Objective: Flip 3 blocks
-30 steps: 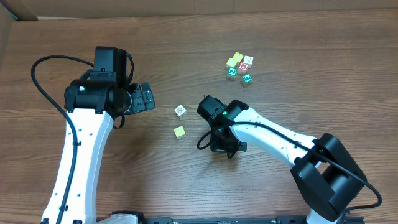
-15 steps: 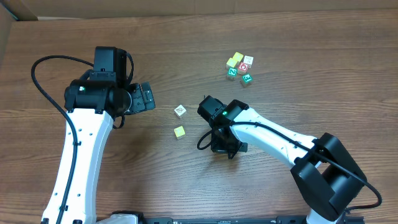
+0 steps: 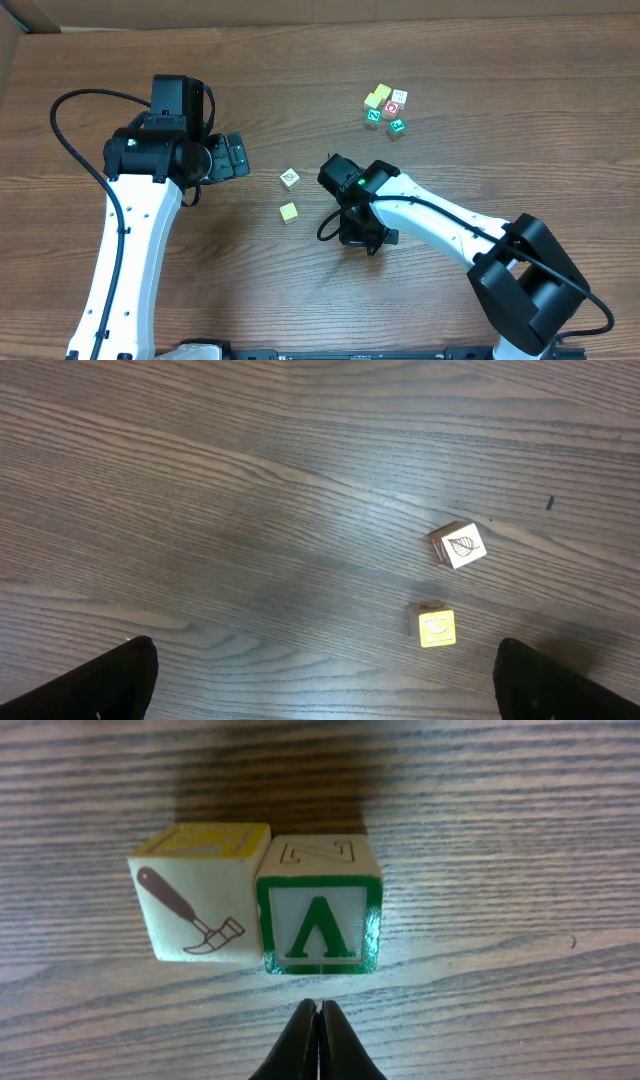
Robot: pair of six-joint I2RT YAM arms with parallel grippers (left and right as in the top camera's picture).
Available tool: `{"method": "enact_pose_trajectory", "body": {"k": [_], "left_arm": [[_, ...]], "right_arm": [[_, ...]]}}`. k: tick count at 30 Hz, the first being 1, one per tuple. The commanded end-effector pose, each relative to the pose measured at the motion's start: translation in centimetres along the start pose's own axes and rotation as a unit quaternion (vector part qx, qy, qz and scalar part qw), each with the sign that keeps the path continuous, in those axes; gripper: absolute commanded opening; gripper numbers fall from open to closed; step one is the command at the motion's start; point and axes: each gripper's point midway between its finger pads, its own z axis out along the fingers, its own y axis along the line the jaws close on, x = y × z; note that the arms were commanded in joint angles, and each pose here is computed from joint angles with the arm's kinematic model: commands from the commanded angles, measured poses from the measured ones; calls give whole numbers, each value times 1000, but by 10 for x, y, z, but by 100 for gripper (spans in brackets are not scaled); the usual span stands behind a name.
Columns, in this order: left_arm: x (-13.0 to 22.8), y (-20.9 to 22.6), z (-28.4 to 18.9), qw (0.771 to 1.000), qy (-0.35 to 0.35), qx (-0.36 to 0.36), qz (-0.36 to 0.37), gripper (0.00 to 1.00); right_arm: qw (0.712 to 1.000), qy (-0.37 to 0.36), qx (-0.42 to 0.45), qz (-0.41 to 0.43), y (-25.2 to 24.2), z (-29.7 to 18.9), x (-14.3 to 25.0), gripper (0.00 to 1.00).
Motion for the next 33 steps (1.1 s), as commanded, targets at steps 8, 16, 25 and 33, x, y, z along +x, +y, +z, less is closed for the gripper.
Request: {"method": "enact_pose_trajectory", "body": {"k": [8, 16, 25, 33], "left_arm": [[-3, 1, -1, 1000, -6, -4, -7, 100], [-3, 1, -1, 1000, -6, -4, -7, 100], [-3, 1, -1, 1000, -6, -4, -7, 100], [-3, 1, -1, 1000, -6, -4, -7, 100]], "right_arm": [[1000, -20, -8, 2, 3, -7, -4, 5], [1000, -12, -9, -1, 4, -6, 1, 5], [1000, -28, 5, -3, 3, -6, 1, 5], [1000, -25, 9, -3, 1, -3, 3, 5]]}}
